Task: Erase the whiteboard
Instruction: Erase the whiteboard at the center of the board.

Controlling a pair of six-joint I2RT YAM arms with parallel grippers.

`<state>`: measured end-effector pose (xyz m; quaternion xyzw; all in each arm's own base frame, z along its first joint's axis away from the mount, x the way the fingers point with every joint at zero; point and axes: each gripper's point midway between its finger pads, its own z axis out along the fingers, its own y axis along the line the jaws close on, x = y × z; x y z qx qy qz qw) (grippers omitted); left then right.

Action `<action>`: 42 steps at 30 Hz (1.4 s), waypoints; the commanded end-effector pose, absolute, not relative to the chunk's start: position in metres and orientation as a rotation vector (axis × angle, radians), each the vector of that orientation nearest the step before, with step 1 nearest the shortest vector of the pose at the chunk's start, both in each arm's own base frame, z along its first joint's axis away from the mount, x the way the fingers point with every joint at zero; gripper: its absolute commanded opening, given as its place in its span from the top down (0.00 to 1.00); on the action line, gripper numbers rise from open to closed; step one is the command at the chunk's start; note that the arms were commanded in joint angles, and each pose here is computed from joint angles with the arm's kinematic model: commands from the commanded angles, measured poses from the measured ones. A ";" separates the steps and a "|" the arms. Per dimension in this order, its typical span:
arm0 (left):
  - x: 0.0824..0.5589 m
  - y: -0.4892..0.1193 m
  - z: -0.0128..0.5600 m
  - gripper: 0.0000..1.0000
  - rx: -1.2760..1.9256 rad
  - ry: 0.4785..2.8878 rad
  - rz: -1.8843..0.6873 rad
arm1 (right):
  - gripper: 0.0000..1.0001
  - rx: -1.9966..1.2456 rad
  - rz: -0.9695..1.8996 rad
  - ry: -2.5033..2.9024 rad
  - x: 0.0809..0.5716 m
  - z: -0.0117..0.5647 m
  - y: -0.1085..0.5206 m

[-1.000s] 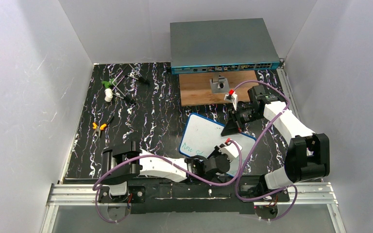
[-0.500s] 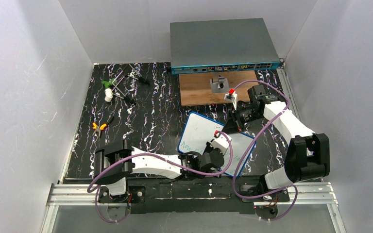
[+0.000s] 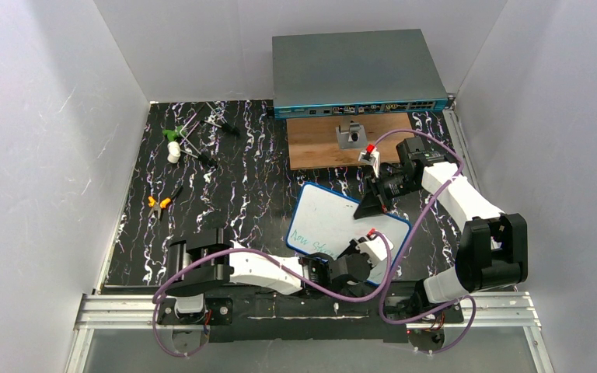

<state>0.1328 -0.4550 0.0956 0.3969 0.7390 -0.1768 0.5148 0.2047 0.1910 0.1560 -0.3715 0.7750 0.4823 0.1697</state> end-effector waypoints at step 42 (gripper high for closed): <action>0.198 -0.398 0.116 1.00 0.551 1.913 -0.156 | 0.99 -1.030 1.540 2.118 0.192 0.185 0.204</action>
